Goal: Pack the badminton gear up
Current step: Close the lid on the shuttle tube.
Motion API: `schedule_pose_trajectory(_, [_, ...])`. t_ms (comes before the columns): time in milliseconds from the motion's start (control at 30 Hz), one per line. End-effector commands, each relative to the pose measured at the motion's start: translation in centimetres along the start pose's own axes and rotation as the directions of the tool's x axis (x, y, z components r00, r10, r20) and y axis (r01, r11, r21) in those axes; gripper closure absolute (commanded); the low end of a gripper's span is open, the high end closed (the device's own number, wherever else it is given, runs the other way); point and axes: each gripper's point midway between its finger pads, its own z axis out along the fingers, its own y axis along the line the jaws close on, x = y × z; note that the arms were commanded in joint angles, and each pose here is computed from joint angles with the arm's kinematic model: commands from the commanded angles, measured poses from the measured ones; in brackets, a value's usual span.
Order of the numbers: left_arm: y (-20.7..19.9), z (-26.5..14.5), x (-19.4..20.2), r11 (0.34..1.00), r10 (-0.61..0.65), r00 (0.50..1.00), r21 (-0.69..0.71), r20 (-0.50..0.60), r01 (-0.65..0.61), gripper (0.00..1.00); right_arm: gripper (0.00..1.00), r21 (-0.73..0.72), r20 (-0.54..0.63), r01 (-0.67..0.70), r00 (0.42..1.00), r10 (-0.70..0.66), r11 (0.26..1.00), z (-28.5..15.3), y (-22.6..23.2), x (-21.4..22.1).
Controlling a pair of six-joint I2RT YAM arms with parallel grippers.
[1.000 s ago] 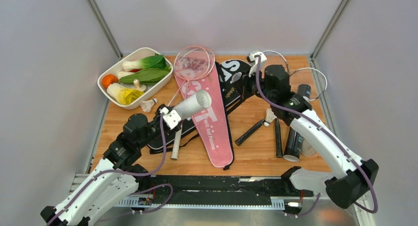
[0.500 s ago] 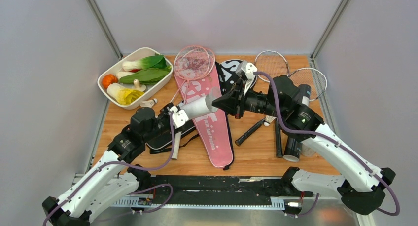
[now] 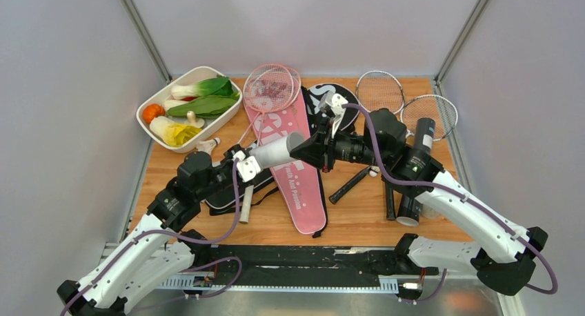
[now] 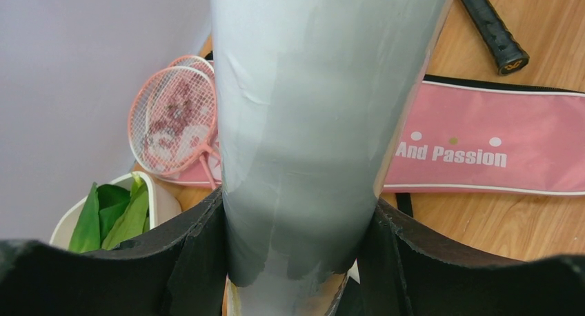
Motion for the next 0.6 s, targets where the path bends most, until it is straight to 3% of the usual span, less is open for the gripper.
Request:
schedule_pose_trajectory(0, [1.3, -0.6, -3.4, 0.997, 0.065, 0.990, -0.043, 0.127, -0.060, 1.00, 1.00, -0.019, 0.008, -0.018, 1.000, 0.019, 1.000, -0.1, 0.6, -0.2])
schedule_pose_trajectory(400, [1.1, -0.7, -4.3, 0.991, 0.134, 0.974, -0.044, 0.181, -0.128, 1.00, 1.00, -0.161, -0.078, -0.130, 0.990, 0.119, 0.978, -0.1, 3.1, 2.1])
schedule_pose_trajectory(567, [-0.2, -1.3, -5.5, 0.970, 0.241, 0.922, -0.046, 0.303, -0.239, 1.00, 1.00, -0.216, -0.122, -0.175, 0.981, 0.151, 0.961, -0.5, 4.0, 3.9])
